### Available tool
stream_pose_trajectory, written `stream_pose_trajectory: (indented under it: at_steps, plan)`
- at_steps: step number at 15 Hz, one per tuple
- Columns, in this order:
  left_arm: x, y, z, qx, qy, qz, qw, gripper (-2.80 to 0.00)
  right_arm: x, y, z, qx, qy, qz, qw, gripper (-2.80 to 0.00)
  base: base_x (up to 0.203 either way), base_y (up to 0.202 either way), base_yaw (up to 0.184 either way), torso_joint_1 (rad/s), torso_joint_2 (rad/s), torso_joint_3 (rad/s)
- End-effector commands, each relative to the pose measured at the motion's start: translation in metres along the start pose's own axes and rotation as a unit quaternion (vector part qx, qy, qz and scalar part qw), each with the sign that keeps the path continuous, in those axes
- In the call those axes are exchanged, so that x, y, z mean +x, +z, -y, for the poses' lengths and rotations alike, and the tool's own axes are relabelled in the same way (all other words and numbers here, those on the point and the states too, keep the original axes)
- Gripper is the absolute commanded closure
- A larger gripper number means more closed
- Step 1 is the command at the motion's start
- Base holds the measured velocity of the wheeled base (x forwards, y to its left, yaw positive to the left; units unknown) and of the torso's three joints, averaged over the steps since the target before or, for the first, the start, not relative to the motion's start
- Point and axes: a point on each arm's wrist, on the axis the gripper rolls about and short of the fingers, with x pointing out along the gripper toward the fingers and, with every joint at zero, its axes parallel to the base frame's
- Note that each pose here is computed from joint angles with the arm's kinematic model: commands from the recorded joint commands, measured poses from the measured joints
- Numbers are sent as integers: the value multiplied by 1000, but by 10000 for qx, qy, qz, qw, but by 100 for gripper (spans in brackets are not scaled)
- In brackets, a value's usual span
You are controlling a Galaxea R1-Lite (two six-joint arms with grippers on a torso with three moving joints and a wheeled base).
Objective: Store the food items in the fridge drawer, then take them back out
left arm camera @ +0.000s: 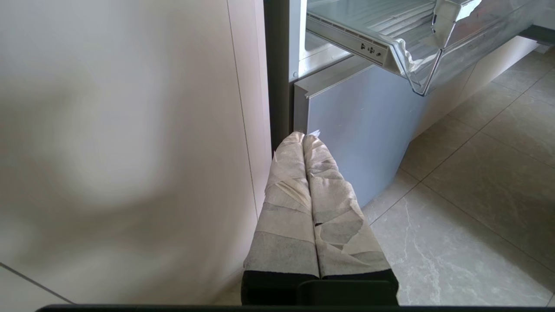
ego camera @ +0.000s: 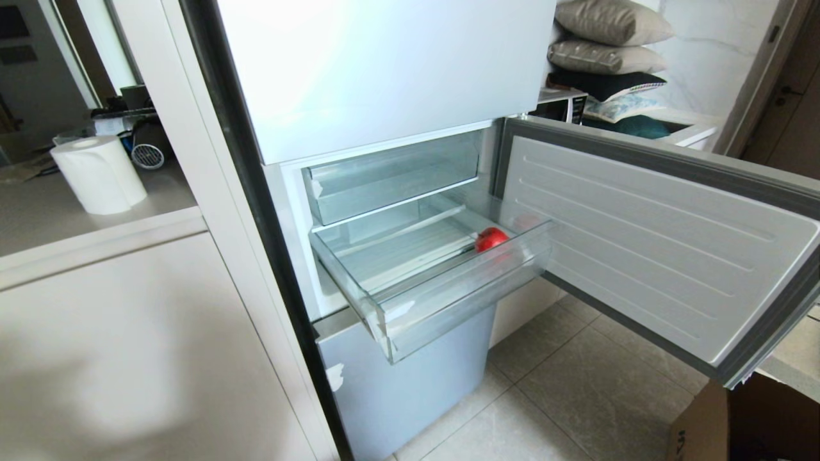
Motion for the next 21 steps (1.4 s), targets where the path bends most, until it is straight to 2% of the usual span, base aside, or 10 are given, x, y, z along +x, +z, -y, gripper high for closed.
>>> stream_pose_trajectory:
  at_steps: [1, 15, 16, 17, 21]
  plan:
    - [0, 0, 0, 0, 2, -9, 10000, 0, 10, -5, 1, 9, 1, -71, 10000, -280, 0, 0, 0, 0, 0, 0]
    - [0, 0, 0, 0, 2, -8, 10000, 0, 49, -5, 2, 19, 343, -31, 9994, -280, 0, 0, 0, 0, 0, 0]
    - [0, 0, 0, 0, 2, -4, 10000, 0, 50, -6, 2, 18, 362, -38, 9993, -34, 0, 0, 0, 0, 0, 0]
    - [0, 0, 0, 0, 2, -6, 10000, 0, 51, -6, 2, 28, 381, -35, 9993, 0, 0, 0, 0, 0, 0, 0]
    - [0, 0, 0, 0, 2, -1, 10000, 0, 40, 2, 1, 57, 402, 50, 9992, 0, 0, 0, 0, 0, 0, 0]
